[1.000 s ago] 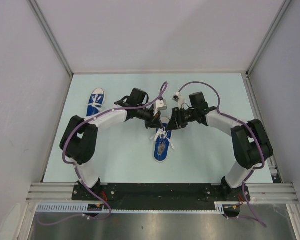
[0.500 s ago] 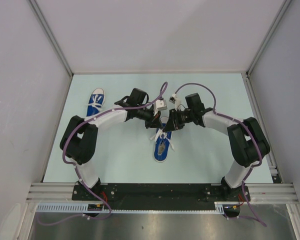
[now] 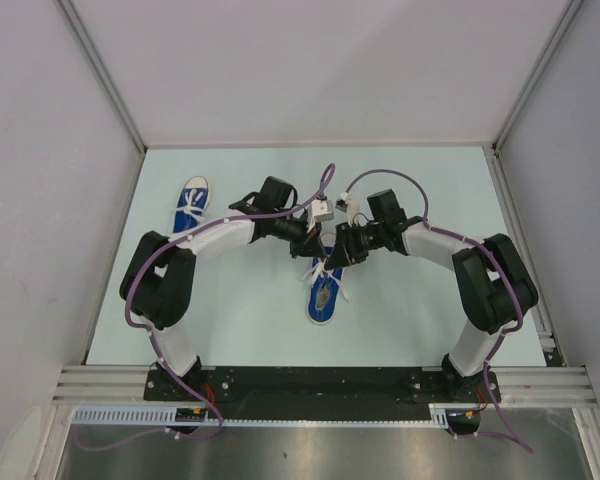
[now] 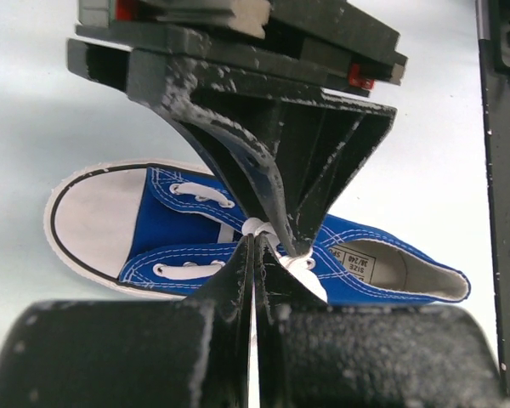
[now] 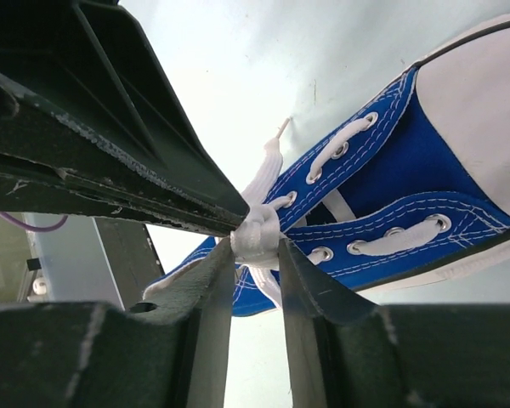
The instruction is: Tie the shoes
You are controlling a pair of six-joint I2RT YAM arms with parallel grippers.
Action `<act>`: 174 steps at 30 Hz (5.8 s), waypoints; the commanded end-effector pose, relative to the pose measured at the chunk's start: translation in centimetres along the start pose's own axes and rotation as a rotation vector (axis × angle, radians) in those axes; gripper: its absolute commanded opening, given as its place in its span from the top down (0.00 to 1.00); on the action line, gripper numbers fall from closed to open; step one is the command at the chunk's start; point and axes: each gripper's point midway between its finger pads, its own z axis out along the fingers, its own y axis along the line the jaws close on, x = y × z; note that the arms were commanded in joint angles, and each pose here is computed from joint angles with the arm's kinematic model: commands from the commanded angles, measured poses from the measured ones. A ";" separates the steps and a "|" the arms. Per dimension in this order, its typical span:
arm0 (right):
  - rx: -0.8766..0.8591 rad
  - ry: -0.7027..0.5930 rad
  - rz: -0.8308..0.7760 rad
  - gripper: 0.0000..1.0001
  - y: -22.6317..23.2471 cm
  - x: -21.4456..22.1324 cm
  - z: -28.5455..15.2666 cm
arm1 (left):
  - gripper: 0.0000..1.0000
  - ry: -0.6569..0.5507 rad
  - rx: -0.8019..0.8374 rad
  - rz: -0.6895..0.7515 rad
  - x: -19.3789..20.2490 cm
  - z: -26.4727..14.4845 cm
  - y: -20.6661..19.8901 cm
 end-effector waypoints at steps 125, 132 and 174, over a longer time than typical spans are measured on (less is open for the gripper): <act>0.149 -0.115 0.033 1.00 -3.4 -1.5 -6.0 | 1.00 0.102 -0.040 -0.475 8.9 -2.7 -6.0; 0.165 -0.145 0.044 1.00 -4.2 -2.0 -6.7 | 1.00 0.086 -0.049 -0.451 8.0 -3.0 -5.5; 0.261 -0.136 0.055 1.00 -7.3 -1.2 -7.8 | 1.00 0.128 -0.080 -0.375 8.9 -4.4 -4.3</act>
